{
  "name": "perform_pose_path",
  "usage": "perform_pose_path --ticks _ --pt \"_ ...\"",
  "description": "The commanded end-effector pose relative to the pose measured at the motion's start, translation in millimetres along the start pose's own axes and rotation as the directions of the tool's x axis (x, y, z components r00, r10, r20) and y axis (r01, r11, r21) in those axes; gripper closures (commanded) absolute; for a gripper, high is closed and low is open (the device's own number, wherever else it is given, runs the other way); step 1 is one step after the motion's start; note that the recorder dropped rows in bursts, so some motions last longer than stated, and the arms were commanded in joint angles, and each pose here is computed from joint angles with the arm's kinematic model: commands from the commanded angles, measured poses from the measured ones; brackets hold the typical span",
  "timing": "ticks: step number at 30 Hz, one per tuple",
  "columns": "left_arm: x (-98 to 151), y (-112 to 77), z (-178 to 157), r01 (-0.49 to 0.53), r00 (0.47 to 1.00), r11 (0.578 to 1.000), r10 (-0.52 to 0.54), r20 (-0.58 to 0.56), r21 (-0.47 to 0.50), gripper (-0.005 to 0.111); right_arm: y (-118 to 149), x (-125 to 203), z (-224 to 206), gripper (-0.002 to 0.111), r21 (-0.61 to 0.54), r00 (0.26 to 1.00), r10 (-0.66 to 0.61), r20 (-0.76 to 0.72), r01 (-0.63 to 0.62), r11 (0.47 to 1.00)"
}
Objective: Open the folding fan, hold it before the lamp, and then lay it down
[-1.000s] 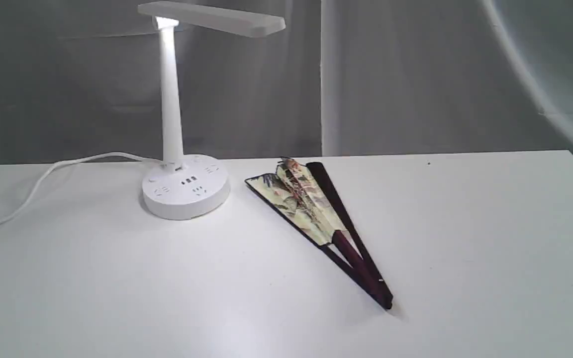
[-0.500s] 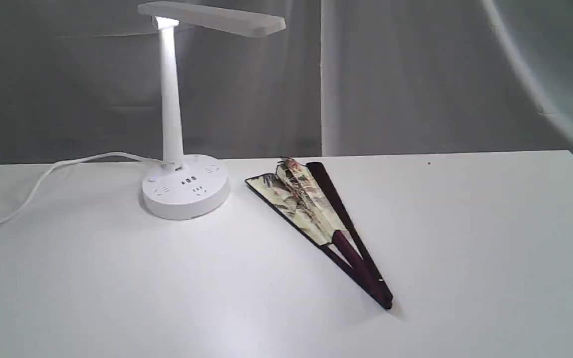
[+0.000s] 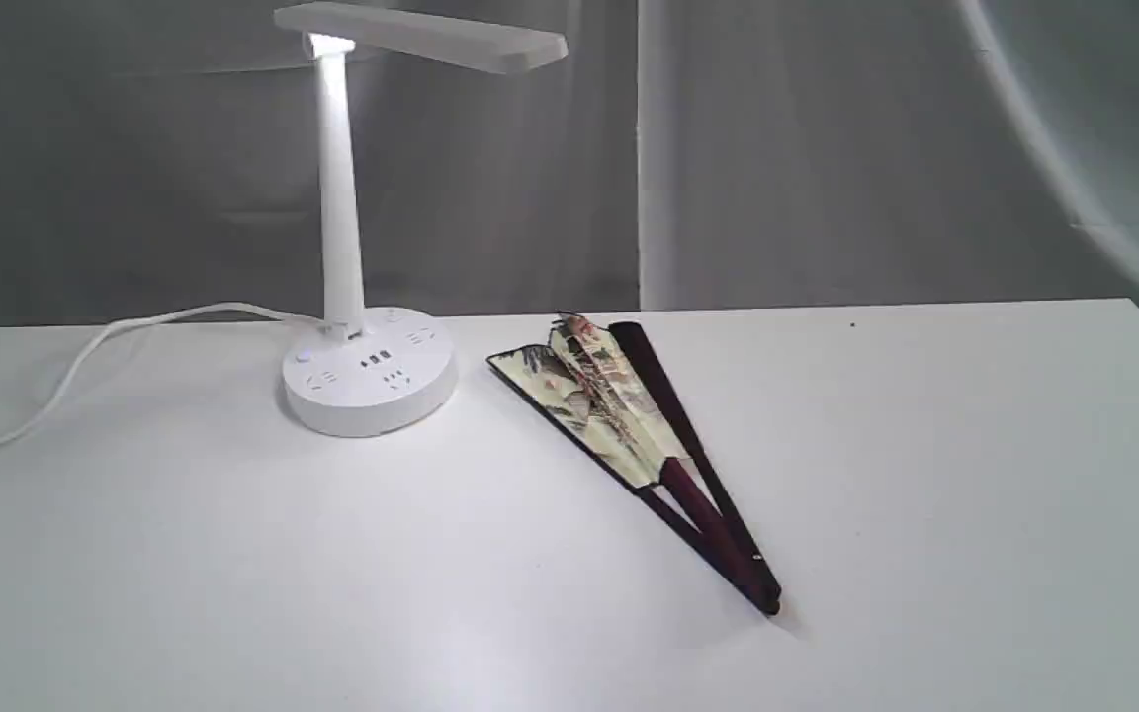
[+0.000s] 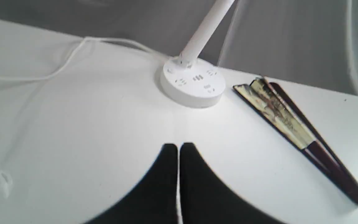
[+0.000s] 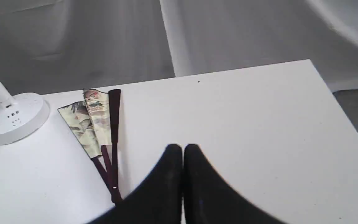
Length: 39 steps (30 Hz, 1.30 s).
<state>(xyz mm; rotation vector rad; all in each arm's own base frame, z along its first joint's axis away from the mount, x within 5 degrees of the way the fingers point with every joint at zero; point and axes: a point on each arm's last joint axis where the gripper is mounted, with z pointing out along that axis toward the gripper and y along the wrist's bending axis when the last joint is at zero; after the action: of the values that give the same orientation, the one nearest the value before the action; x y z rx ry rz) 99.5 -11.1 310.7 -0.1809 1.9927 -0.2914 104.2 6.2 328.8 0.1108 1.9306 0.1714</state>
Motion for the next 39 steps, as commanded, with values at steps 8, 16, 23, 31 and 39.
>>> perform_pose_path --ticks 8,16,23,31,39 --pt "-8 5.1 56 -0.001 0.968 0.998 -0.014 -0.252 -0.058 0.106 0 -10 42 0.099 -0.002 0.992 -0.068 -0.107 0.068 0.998" --pt "-14 9.1 96 -0.045 0.927 0.996 0.016 -0.374 -0.071 0.106 -1 -1 70 0.098 0.002 0.975 -0.034 -0.221 0.035 0.999" --pt "-11 14.1 125 -0.058 0.902 0.995 0.019 -0.430 -0.078 0.106 -3 12 97 0.098 0.011 0.942 0.013 -0.334 -0.010 1.000" --pt "-6 19.5 151 -0.098 0.875 0.993 0.051 -0.481 -0.073 0.107 0 28 128 0.098 -0.053 0.895 0.010 -0.445 -0.037 0.998" --pt "4 8.6 182 -0.106 0.812 0.994 0.070 -0.579 -0.028 0.107 5 38 152 0.072 -0.105 0.850 0.020 -0.526 -0.089 0.990"
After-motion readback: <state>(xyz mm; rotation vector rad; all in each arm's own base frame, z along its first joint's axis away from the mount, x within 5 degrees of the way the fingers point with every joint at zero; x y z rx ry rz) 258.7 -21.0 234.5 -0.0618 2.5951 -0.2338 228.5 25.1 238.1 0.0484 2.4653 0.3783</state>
